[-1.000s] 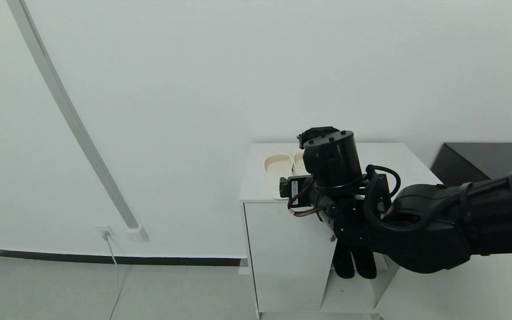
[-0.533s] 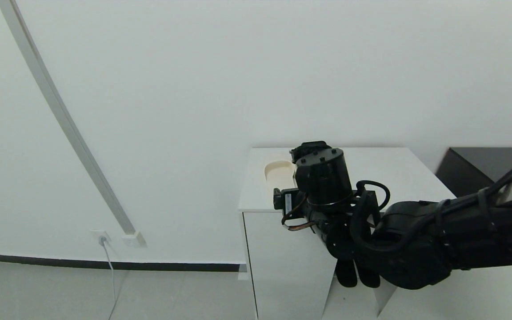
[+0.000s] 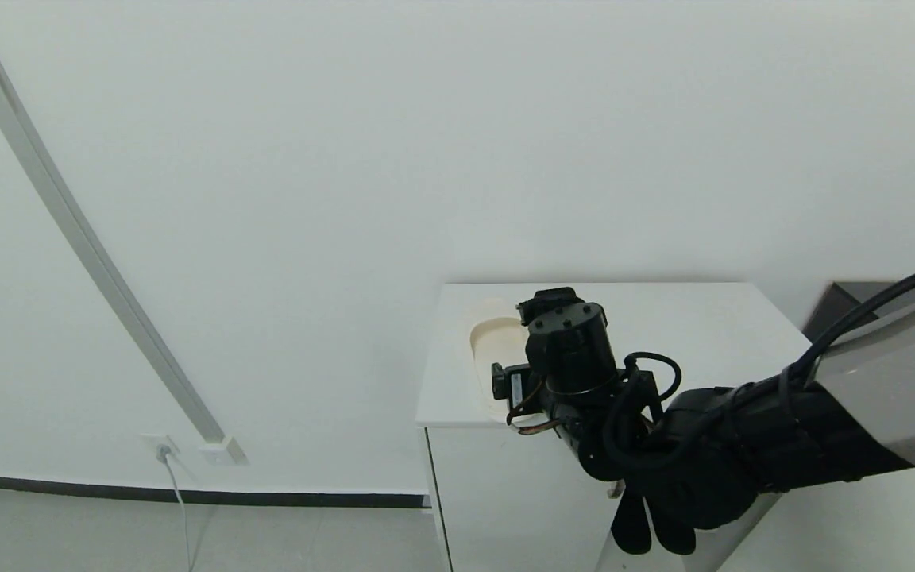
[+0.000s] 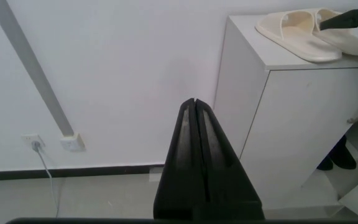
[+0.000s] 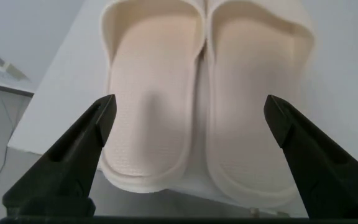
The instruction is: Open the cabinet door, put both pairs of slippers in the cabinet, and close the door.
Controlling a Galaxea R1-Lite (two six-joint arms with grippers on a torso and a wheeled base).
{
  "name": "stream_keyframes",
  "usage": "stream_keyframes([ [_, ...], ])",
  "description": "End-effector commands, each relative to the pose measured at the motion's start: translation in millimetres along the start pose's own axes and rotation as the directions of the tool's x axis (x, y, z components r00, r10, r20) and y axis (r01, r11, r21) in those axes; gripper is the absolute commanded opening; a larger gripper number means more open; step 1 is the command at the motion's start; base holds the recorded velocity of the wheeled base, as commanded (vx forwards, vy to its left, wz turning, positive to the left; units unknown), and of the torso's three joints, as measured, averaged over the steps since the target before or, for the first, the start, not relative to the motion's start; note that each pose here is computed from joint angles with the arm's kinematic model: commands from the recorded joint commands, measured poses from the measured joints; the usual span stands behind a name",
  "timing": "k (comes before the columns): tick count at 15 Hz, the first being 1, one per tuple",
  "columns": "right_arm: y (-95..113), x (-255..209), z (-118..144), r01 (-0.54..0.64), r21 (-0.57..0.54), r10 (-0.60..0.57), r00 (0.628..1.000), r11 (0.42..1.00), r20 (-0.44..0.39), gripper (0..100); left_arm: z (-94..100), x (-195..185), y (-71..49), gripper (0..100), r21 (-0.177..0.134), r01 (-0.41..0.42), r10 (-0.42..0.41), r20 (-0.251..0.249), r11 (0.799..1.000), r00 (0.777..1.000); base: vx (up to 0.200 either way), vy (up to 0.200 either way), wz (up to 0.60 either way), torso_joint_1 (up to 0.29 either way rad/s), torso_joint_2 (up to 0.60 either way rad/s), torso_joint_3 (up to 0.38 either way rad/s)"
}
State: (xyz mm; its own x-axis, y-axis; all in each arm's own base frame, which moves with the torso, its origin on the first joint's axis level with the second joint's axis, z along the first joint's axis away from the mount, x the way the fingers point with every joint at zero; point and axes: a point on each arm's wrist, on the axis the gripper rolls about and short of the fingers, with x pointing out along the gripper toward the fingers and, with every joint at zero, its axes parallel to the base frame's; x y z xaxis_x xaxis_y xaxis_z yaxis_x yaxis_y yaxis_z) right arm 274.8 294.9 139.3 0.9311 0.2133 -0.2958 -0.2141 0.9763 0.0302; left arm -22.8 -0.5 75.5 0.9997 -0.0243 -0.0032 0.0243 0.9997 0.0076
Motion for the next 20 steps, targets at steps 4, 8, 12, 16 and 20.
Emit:
stream_keyframes([
  [4, -7.1, 40.0, -14.8, 0.027, -0.013, -0.027, 0.999, 1.0, -0.022, 100, 0.1, 0.0, 0.0, 0, 0.0, 0.0, 0.0, 0.0, 1.0, 1.0, 0.0, 0.0, 0.0, 0.0, 0.0, 0.0],
  [8, -9.8, 75.4, -15.2, -0.002, 0.002, 0.002, 1.0, 1.0, 0.003, 100, 0.1, -0.1, 0.0, 0, 0.0, 0.0, 0.0, 0.002, 1.0, 1.0, 0.0, 0.0, 0.0, 0.0, 0.0, 0.0],
  [12, -11.5, 103.1, -1.2, -0.014, 0.032, 0.011, 0.998, 0.999, 0.067, 100, 0.1, 0.0, 0.0, 0, 0.0, 0.0, 0.0, 0.0, 1.0, 1.0, 0.0, 0.0, 0.0, 0.0, 0.0, 0.0],
  [16, -12.9, 111.7, 5.8, -0.033, 0.044, 0.029, 0.995, 0.998, 0.09, 100, 0.1, -0.1, 0.0, 0, 0.0, 0.0, 0.0, 0.002, 1.0, 1.0, 0.0, 0.0, 0.0, 0.0, 0.0, 0.0],
  [20, -15.1, 116.6, 4.4, -0.027, 0.036, 0.023, 0.995, 0.999, 0.092, 100, 0.1, 0.0, 0.0, 0, 0.0, 0.0, 0.0, 0.0, 1.0, 1.0, 0.0, 0.0, 0.0, 0.0, 0.0, 0.0],
])
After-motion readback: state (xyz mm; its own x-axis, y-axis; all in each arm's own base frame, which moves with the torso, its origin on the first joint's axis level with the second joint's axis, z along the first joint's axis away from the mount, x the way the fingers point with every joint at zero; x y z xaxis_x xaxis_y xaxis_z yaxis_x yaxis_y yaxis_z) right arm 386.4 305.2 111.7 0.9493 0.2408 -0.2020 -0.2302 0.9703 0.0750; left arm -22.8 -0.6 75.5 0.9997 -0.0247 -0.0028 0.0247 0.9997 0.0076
